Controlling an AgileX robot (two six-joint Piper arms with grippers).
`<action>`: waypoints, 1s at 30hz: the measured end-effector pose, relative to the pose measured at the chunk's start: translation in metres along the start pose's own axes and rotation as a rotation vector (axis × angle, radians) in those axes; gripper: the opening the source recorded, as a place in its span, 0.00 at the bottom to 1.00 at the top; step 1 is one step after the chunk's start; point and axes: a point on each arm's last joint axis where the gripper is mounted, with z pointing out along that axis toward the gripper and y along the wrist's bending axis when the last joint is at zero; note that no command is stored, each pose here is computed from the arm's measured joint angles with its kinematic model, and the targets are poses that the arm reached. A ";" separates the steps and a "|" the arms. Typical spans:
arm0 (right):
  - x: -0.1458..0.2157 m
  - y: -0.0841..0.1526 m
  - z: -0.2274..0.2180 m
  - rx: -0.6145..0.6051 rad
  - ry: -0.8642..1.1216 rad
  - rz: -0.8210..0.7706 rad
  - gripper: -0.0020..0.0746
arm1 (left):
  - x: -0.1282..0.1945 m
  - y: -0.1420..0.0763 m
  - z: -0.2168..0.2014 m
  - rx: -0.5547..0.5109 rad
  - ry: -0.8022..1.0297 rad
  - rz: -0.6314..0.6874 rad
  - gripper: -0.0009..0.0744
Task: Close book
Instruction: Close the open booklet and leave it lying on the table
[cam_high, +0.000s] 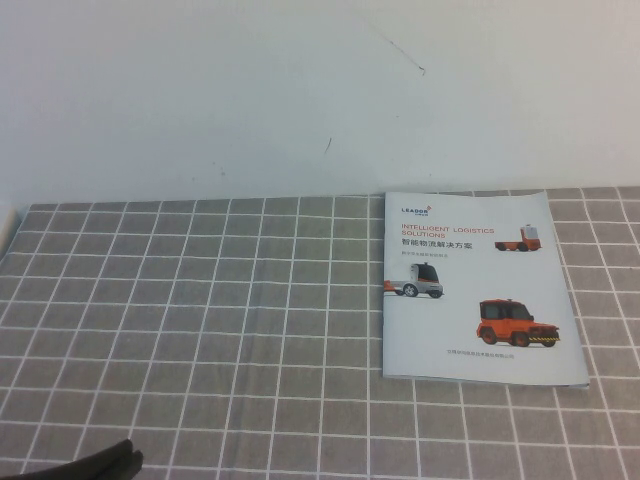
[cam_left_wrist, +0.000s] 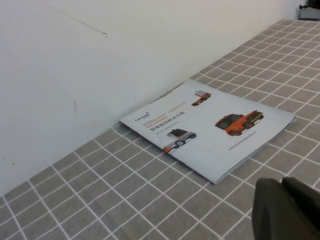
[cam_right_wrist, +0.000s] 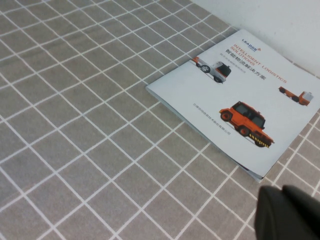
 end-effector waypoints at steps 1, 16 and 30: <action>0.000 0.000 0.000 0.000 0.000 0.000 0.02 | 0.000 0.000 0.000 0.005 0.003 0.000 0.01; 0.000 0.000 0.000 0.000 0.000 -0.001 0.02 | 0.043 0.014 -0.020 -0.398 -0.099 0.059 0.01; 0.000 0.000 0.000 0.000 0.000 -0.001 0.02 | 0.079 0.018 -0.017 -0.505 -0.017 0.015 0.01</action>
